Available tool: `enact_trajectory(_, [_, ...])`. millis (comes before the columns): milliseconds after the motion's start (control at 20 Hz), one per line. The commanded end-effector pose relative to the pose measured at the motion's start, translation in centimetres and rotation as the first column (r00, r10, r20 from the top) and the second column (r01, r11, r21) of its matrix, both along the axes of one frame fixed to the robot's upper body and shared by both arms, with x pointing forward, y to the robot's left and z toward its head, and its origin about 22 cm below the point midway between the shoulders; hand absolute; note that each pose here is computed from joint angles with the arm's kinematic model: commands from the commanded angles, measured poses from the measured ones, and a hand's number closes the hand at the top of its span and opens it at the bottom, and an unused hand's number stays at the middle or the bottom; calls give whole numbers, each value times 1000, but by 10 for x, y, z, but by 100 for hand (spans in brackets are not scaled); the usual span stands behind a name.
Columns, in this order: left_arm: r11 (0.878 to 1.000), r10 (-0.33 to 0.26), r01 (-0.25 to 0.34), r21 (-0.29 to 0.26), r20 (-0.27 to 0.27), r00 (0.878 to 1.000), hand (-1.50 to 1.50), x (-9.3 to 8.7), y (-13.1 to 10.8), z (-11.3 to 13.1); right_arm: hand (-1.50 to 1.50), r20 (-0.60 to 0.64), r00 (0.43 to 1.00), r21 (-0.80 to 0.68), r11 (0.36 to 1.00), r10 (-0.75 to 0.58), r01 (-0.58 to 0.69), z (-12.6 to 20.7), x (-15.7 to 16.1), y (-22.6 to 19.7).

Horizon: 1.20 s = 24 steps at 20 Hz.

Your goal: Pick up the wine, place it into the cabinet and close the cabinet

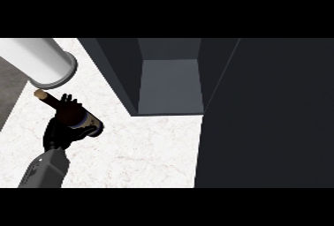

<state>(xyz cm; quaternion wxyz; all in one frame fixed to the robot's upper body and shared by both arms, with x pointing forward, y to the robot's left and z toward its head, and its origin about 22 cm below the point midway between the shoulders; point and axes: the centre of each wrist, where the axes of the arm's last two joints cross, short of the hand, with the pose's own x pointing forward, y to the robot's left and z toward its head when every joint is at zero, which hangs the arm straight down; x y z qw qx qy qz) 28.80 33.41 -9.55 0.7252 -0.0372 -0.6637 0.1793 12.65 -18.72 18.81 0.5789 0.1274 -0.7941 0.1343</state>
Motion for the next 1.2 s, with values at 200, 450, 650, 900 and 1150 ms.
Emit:
enact_trajectory(200, [999,-30,30,-26,16,999,-150,8,-27,-9,-150,77,997,37,999,20,-23,28,-41,-18])
enact_trajectory(450, [999,-27,28,-46,28,999,150,16,-8,-1,-150,84,996,33,999,14,-16,26,-38,-16])
enact_trajectory(650, [999,-33,30,43,56,998,150,20,-25,-1,-150,89,996,41,999,30,-34,29,-46,-19])
enact_trajectory(900, [999,-39,35,37,114,993,150,-1,-40,-14,-150,56,998,50,999,8,-11,28,-50,-15])
enact_trajectory(1150, [999,-53,51,18,228,972,150,-65,-43,-46,-150,63,998,57,998,-10,7,23,-42,-17])
